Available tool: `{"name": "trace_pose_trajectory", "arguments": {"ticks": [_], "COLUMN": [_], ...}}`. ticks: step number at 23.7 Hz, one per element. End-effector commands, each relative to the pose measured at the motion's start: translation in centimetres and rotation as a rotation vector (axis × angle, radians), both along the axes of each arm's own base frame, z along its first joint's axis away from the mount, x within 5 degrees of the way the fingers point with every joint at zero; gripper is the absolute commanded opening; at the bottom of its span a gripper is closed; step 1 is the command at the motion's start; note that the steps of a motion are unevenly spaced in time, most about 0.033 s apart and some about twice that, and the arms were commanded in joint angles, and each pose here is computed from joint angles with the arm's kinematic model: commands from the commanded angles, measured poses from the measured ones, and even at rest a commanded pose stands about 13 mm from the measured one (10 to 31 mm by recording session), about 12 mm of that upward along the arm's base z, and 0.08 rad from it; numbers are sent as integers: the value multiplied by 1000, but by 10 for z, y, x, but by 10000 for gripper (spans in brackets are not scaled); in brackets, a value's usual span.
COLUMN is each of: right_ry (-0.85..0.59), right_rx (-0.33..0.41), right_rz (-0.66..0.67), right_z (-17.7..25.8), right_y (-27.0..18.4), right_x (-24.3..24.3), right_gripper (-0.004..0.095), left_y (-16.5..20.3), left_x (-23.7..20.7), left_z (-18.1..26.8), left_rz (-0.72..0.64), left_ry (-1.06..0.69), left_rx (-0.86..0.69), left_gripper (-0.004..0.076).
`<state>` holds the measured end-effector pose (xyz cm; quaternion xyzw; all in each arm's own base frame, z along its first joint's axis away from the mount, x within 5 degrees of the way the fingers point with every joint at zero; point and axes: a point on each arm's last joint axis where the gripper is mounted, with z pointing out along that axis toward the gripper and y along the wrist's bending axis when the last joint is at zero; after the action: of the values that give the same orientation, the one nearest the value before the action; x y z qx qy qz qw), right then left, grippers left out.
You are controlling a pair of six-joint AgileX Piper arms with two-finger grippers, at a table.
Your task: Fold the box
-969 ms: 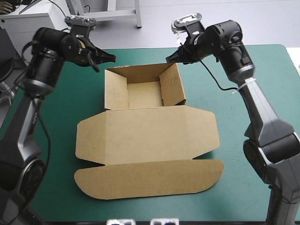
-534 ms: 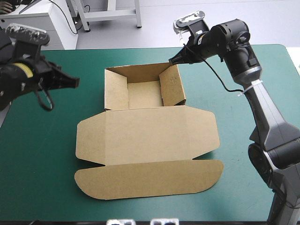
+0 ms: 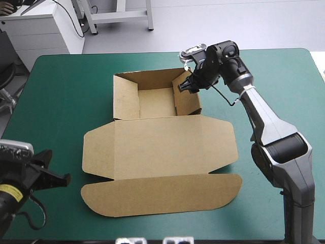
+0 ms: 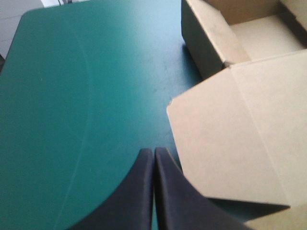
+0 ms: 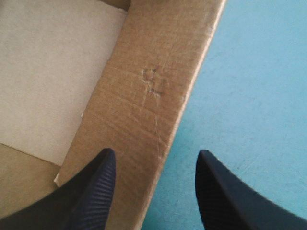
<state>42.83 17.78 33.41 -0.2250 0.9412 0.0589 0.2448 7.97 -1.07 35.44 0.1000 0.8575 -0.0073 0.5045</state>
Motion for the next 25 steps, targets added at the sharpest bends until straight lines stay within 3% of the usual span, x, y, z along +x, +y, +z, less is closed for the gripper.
{"name": "trace_pose_trajectory", "arguments": {"ticks": [1,4,6,7,10,14,16,25], "right_ry": [-9,53,72,81,54,-16,-31,-1], "right_rx": [12,19,21,23,-36,-197,-240,-324], "right_rz": [-19,-16,-20,-30,-68,-143,-183,-431], "right_z": [4,-22,-29,-32,-33,-31,-30,-29], "right_y": [-2,5,7,7,1,-26,-45,-199], "right_x": [1,11,13,15,18,27,33,51], "right_gripper": [483,471,405,332,-20,-20,-20,-20], "left_y": [7,11,14,15,17,17,17,17], "left_x": [-20,-41,-50,-54,-58,-58,-58,-58], "left_z": [-27,-61,-66,-66,-65,-65,-65,-65], "left_rz": [16,1,-6,-7,-5,-5,-5,-5], "left_ry": [-87,-99,-163,-187,-219,-219,-219,-219], "left_rx": [-74,-113,-137,-144,-146,-145,-145,-145], "left_gripper": [-8,-8,-8,-8,-8,-8,-8,-8]}}
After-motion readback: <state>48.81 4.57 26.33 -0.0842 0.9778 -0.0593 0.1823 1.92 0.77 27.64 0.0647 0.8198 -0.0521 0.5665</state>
